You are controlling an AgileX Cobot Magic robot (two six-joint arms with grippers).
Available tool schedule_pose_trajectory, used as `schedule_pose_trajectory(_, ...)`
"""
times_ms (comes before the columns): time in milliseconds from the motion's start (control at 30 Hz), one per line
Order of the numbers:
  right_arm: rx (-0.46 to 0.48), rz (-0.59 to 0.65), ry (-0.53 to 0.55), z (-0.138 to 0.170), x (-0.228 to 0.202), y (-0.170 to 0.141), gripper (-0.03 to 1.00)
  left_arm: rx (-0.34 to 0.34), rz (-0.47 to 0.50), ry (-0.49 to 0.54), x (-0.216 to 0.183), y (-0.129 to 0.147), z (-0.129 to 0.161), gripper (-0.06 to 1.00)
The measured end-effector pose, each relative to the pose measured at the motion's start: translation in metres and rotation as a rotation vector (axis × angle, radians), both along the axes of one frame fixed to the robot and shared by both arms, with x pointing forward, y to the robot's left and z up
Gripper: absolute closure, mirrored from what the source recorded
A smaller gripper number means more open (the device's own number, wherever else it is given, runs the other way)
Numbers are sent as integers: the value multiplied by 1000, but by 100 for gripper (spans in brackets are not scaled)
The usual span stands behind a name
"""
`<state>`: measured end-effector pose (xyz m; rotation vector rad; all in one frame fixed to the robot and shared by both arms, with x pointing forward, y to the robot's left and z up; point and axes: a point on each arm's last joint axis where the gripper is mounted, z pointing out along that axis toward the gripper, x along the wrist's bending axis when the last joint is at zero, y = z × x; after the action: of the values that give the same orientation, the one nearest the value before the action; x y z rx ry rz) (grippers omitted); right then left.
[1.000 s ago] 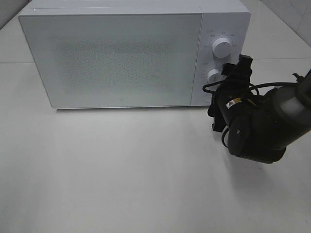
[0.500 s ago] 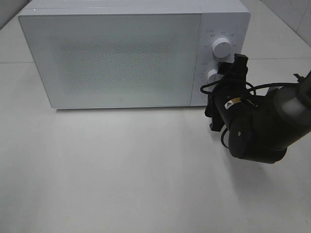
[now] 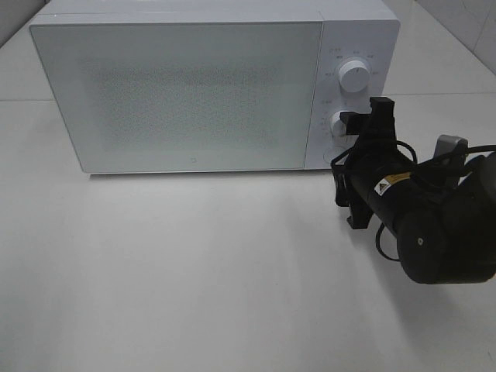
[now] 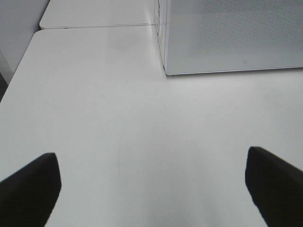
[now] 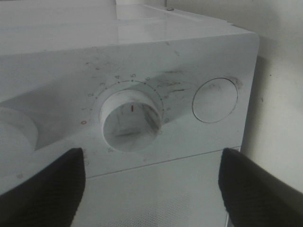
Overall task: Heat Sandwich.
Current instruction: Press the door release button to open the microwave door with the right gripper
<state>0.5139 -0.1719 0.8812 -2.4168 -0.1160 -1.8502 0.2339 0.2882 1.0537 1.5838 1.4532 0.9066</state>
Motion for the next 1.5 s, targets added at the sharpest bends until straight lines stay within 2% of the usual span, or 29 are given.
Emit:
schedule_pose_trajectory(200,-69,48,-23,13,-14,-6,20,0,0,0,0,0,0,-5)
schedule_pose_trajectory(300,-152,101,-5,20,-21,-7,20,0,0,0,0,0,0,-5)
schedule_pose_trajectory(333,-228,150,35,23,-26,-7,20,0,0,0,0,0,0,-5)
schedule_pose_trajectory(367,-228,150,35,23,-26,-7,20,0,0,0,0,0,0,-5)
schedule_pose_trajectory(433,-300,206,81,26,-31,-7,20,0,0,0,0,0,0,-5)
schedule_pose_trajectory(467,-385,268,115,31,-36,-7,20,0,0,0,0,0,0,-5)
schedule_pose_trajectory(533,-421,293,123,33,-38,-7,20,0,0,0,0,0,0,-5)
schedule_pose_trajectory(600,-517,356,130,38,-42,-7,20,0,0,0,0,0,0,-5)
schedule_pose_trajectory(633,-610,424,133,44,-46,-7,20,0,0,0,0,0,0,-5)
schedule_pose_trajectory(667,-665,468,144,45,-49,-7,20,0,0,0,0,0,0,-5)
schedule_pose_trajectory(700,-665,468,144,45,-49,-7,20,0,0,0,0,0,0,-5)
schedule_pose_trajectory(733,-721,518,153,47,-51,-6,20,0,0,0,0,0,0,-5)
schedule_pose_trajectory(767,-818,618,170,51,-55,-4,20,0,0,0,0,0,0,-5)
schedule_pose_trajectory(800,-870,665,162,55,-56,-3,20,0,0,0,0,0,0,-5)
schedule_pose_trajectory(833,-870,665,162,55,-56,-3,20,0,0,0,0,0,0,-5)
schedule_pose_trajectory(933,-1035,871,163,65,-61,2,20,0,0,0,0,0,0,-5)
schedule_pose_trajectory(1000,-1059,917,167,67,-64,3,20,0,0,0,0,0,0,-5)
schedule_pose_trajectory(1067,-1135,1057,164,75,-69,5,20,0,0,0,0,0,0,-5)
schedule_pose_trajectory(1133,-1185,1142,152,81,-74,5,20,0,0,0,0,0,0,-5)
schedule_pose_trajectory(1167,-1185,1142,152,81,-74,5,20,0,0,0,0,0,0,-5)
schedule_pose_trajectory(1267,-1268,1308,163,93,-87,1,20,0,0,0,0,0,0,-5)
schedule_pose_trajectory(1333,-1290,1334,161,98,-90,0,20,0,0,0,0,0,0,-5)
schedule_pose_trajectory(1367,-1324,1390,175,107,-96,-5,20,0,0,0,0,0,0,-5)
schedule_pose_trajectory(1500,-1369,1429,175,124,-105,-11,20,0,0,0,0,0,0,-5)
